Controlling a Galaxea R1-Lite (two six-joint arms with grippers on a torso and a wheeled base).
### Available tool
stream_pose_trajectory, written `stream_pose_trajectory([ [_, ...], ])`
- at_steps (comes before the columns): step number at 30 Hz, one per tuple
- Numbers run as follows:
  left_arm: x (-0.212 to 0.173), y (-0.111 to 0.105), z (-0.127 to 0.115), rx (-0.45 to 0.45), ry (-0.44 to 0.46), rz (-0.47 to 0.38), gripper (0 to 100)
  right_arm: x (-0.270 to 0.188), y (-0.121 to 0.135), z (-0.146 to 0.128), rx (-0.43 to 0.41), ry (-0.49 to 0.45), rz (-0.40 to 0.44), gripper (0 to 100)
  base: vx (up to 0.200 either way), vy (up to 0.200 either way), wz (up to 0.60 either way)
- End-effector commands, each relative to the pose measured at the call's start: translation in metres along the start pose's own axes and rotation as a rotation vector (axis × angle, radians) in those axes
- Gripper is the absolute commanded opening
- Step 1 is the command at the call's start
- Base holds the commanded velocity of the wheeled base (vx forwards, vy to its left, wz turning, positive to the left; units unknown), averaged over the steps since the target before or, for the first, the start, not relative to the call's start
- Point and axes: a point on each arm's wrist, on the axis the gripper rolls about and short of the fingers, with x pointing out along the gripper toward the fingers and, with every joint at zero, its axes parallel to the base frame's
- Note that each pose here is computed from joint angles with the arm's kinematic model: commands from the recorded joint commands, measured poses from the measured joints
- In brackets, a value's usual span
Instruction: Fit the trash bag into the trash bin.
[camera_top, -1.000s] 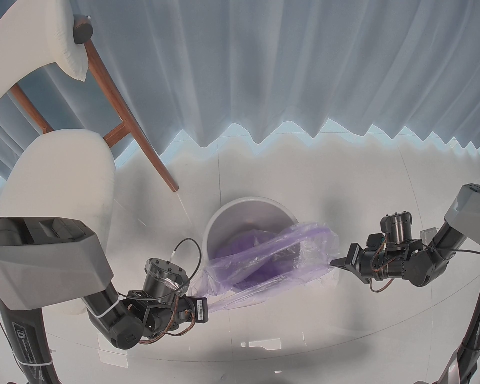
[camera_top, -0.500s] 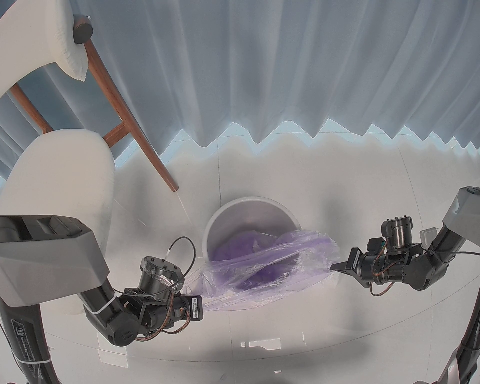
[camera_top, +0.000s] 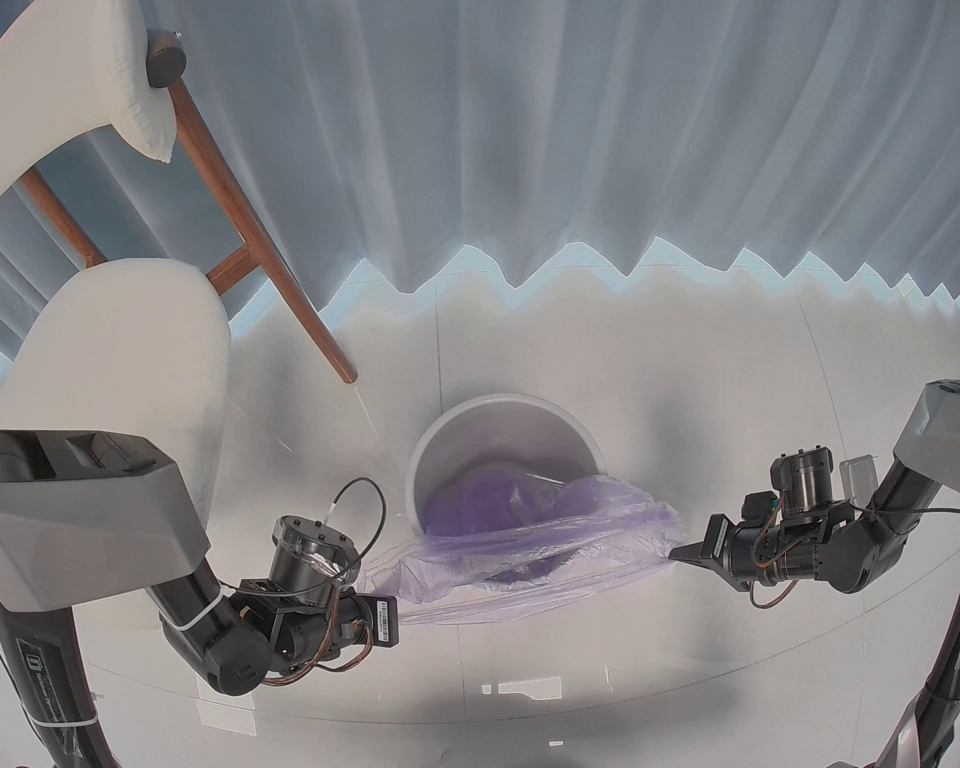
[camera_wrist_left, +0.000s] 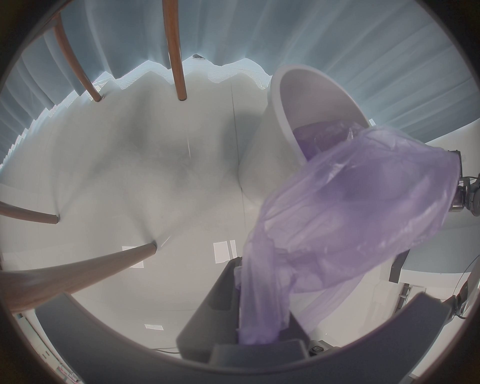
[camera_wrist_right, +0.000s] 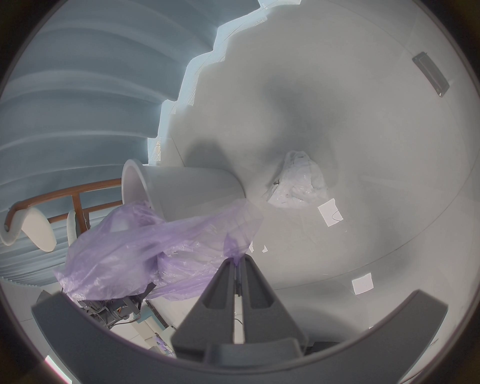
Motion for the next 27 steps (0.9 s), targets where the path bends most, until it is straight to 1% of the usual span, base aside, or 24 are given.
stream_pose_trajectory([
  [1, -0.001, 0.000, 0.000, 0.002, 0.001, 0.001, 0, -0.001, -0.001, -0.002, -0.014, 0.004, -0.004, 0, 0.000, 0.000, 0.00],
  [5, 0.006, 0.002, -0.007, 0.005, 0.029, 0.015, 0, 0.008, -0.006, -0.004, -0.031, 0.021, -0.018, 0, 0.000, 0.000, 0.00],
  [10, 0.006, 0.002, -0.007, 0.005, 0.024, 0.012, 0, 0.015, -0.011, -0.006, -0.034, 0.021, -0.019, 0, 0.000, 0.000, 0.00],
  [12, 0.006, 0.002, -0.006, 0.003, 0.023, 0.014, 0, 0.018, -0.014, -0.005, -0.042, 0.000, -0.008, 0, 0.000, 0.000, 0.00],
  [17, 0.010, 0.005, -0.006, 0.005, 0.017, 0.027, 0, 0.021, -0.015, -0.002, -0.044, -0.026, -0.018, 0, 0.000, 0.000, 0.00],
  [20, 0.013, 0.004, -0.005, 0.008, 0.004, 0.052, 0, 0.025, -0.015, 0.002, -0.047, -0.041, -0.024, 0, 0.000, 0.000, 0.00],
  [23, 0.013, 0.004, -0.002, 0.005, -0.009, 0.050, 0, 0.026, -0.014, 0.004, -0.050, -0.048, -0.019, 0, 0.000, 0.000, 0.00],
  [27, 0.013, 0.003, 0.000, 0.009, -0.042, 0.038, 0, 0.028, -0.010, 0.011, -0.056, -0.081, -0.023, 0, 0.000, 0.000, 0.00],
])
